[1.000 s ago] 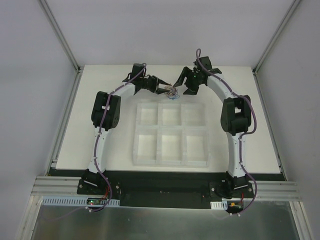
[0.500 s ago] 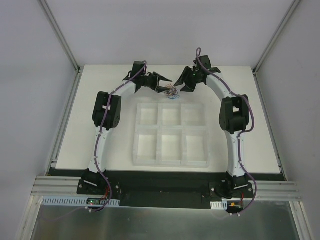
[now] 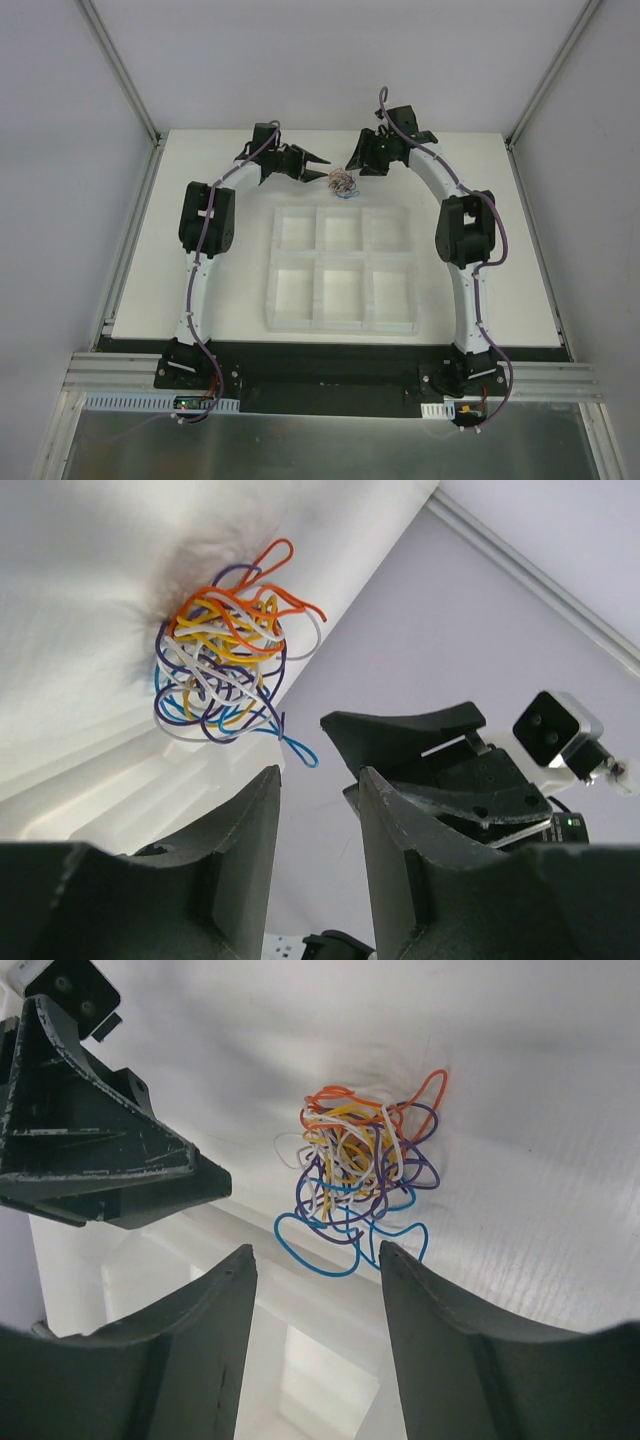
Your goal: Untangle the cables
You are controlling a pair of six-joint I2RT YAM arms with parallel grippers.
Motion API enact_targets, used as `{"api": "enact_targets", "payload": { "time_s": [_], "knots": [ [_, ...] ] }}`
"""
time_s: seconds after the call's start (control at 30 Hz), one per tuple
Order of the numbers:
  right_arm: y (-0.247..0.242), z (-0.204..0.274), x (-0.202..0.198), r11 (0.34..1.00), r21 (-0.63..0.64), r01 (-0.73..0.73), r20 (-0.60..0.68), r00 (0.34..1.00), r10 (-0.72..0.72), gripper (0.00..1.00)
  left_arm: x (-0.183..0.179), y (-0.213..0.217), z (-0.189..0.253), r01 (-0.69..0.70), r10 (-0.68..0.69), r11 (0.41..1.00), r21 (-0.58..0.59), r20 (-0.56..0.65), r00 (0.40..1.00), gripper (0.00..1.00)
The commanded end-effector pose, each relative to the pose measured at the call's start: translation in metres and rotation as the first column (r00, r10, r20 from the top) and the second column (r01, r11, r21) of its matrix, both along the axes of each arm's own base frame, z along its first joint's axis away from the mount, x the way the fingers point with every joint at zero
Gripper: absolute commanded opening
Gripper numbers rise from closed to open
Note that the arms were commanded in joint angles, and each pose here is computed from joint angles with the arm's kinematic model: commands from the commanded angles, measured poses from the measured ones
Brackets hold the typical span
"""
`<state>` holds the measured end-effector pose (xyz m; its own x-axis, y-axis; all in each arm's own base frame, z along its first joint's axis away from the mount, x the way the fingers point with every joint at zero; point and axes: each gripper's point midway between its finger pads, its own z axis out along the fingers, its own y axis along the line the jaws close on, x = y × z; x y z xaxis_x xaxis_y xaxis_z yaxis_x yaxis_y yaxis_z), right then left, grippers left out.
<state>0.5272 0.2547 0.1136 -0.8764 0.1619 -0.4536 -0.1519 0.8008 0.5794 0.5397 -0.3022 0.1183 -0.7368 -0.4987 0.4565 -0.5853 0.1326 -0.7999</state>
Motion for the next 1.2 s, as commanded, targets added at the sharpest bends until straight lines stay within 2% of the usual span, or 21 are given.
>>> {"api": "enact_targets", "payload": {
  "time_s": [0.0,0.5,0.67,0.7,0.87,0.9,1.17],
  "knots": [
    [0.007,0.026,0.003,0.996,-0.054,-0.073,0.111,0.991,0.079,0.53,0.003,0.007,0.000,-0.015,0.015,1.000,0.014,0.009,1.000,0.36],
    [0.029,0.012,0.001,0.972,-0.193,-0.134,0.150,0.975,0.164,0.47,0.001,0.002,-0.008,-0.007,0.007,1.000,0.000,-0.033,0.999,0.40],
    [0.023,-0.004,-0.003,0.961,-0.240,-0.139,0.119,0.978,0.171,0.45,0.002,-0.002,-0.007,-0.003,0.003,1.000,0.001,-0.023,1.000,0.43],
    [0.023,-0.005,-0.004,0.960,-0.244,-0.138,0.116,0.979,0.170,0.42,0.000,-0.003,-0.009,-0.002,0.002,1.000,0.002,-0.029,1.000,0.44],
    [0.016,0.007,-0.004,0.954,-0.282,-0.104,0.129,0.981,0.145,0.03,-0.004,-0.013,-0.014,0.003,-0.003,1.000,0.016,-0.036,0.999,0.44],
    [0.015,0.014,-0.005,0.955,-0.282,-0.094,0.138,0.981,0.137,0.01,-0.003,-0.016,-0.016,0.005,-0.004,1.000,0.017,-0.037,0.999,0.43],
    [0.016,0.050,-0.020,0.971,-0.219,-0.093,0.160,0.978,0.130,0.00,-0.005,-0.048,-0.037,0.023,-0.022,1.000,0.018,-0.070,0.997,0.46]
  ]
}}
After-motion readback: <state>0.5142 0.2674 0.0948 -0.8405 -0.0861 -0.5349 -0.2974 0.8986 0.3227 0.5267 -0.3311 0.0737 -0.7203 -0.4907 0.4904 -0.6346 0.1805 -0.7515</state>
